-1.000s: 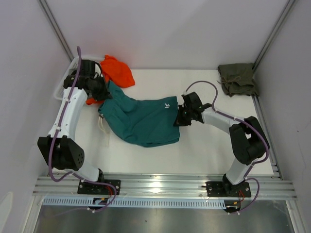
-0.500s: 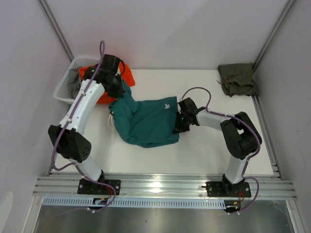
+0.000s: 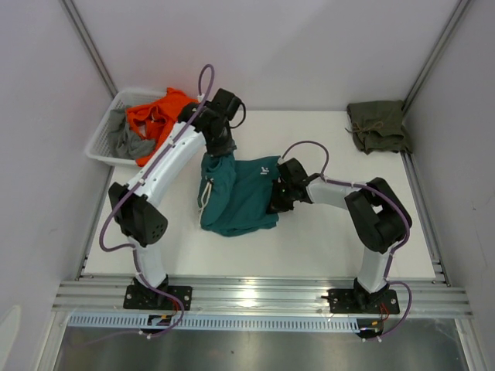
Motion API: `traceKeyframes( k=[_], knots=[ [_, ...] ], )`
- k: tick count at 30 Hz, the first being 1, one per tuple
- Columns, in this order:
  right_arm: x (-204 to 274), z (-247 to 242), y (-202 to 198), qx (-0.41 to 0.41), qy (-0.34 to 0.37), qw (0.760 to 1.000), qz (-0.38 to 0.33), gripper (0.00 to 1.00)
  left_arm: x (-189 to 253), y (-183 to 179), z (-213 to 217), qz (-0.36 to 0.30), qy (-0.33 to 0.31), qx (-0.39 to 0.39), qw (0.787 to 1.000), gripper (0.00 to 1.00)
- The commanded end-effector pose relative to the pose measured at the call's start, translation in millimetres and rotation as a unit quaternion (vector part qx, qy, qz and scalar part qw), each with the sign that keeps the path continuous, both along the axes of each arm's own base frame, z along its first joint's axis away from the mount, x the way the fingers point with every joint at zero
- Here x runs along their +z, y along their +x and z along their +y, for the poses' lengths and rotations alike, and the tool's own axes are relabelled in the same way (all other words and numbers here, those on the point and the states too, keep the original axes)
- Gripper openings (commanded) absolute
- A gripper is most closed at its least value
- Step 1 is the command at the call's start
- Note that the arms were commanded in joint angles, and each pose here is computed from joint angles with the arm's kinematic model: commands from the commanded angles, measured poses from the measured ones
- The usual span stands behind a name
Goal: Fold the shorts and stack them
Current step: Fold the shorts
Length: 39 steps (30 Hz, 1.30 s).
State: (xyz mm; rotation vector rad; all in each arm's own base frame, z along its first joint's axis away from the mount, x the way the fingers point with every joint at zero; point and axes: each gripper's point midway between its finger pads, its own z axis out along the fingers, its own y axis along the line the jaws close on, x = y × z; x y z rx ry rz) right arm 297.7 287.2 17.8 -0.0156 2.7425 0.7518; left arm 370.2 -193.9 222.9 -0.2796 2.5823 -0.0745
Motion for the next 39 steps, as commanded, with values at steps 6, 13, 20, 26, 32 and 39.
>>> traceKeyframes(
  k=[6, 13, 20, 26, 32, 39],
  knots=[
    [-11, -43, -11, -0.026, -0.062, 0.997, 0.027, 0.00, 0, 5, -37, -0.010, 0.013, 0.030, 0.999, 0.00],
    [15, -56, -6, -0.035, -0.065, 0.997, 0.007, 0.09, -13, 9, -47, -0.015, 0.036, 0.021, 0.999, 0.00],
    [44, -60, 1, -0.049, -0.048, 0.997, -0.023, 0.36, -21, 10, -58, -0.018, 0.044, 0.012, 0.999, 0.00],
    [66, -79, 7, -0.076, -0.046, 0.995, -0.043, 0.38, -16, 11, -78, -0.043, 0.042, -0.022, 0.998, 0.00],
    [68, -108, 14, -0.111, -0.048, 0.992, -0.043, 0.38, -22, 6, -101, -0.042, 0.031, -0.049, 0.997, 0.00],
    [70, -122, 13, -0.127, -0.050, 0.990, -0.043, 0.38, -27, 6, -126, -0.042, 0.005, -0.075, 0.996, 0.26]
  ],
)
